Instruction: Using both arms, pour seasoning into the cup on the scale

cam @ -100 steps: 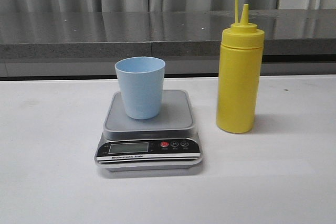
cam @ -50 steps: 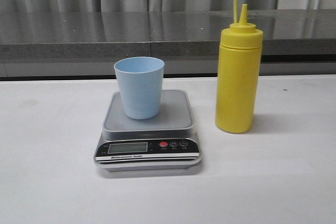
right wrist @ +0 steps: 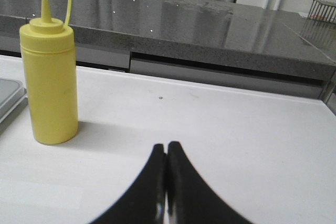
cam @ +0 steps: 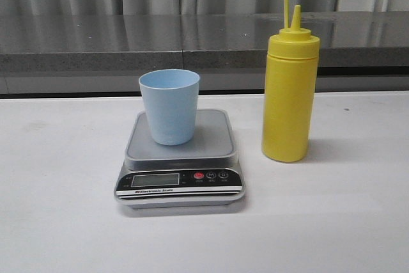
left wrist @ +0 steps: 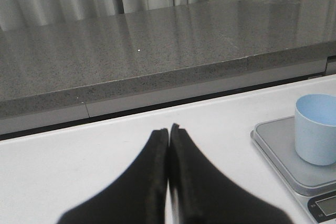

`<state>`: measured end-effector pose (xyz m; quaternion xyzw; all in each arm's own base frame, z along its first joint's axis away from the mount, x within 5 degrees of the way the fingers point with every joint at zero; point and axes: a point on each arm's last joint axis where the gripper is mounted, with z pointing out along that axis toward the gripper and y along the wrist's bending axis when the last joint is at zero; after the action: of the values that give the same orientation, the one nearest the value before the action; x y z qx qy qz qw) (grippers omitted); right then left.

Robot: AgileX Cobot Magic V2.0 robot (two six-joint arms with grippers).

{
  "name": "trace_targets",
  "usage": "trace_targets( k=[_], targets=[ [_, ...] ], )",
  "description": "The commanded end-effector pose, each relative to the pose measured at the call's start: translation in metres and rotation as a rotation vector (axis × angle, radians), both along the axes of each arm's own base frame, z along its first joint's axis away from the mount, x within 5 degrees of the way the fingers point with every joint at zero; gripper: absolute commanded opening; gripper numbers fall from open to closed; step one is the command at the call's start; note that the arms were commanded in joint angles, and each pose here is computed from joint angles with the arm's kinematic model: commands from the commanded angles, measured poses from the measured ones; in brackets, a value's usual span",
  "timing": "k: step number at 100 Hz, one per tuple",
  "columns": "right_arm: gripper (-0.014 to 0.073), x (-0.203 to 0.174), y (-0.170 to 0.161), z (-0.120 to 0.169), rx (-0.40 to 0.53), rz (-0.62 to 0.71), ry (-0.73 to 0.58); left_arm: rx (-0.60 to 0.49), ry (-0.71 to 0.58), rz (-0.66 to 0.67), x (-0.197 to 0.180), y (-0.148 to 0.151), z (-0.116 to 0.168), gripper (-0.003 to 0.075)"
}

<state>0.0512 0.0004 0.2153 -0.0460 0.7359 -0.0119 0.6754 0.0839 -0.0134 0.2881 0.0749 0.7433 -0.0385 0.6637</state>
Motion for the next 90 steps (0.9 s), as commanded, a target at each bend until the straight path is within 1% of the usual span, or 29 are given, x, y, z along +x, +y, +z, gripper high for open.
trace_targets(
  k=[1,16,33,90],
  targets=[
    [-0.0120,-0.001,0.001,0.011,-0.012,0.005,-0.135,-0.021,-0.105,0.002,0.001,0.000,0.016,-0.0018],
    [-0.0120,0.002,0.002,-0.001,-0.012,0.018,-0.152,-0.021,-0.105,0.002,0.001,0.000,0.016,-0.0018],
    [-0.0120,0.004,0.003,-0.015,-0.006,0.022,-0.124,-0.021,-0.105,0.002,0.001,0.000,0.016,-0.0018],
    [-0.0120,0.004,0.003,-0.014,-0.006,0.023,-0.132,-0.021,-0.105,0.002,0.001,0.000,0.016,-0.0018]
  ],
)
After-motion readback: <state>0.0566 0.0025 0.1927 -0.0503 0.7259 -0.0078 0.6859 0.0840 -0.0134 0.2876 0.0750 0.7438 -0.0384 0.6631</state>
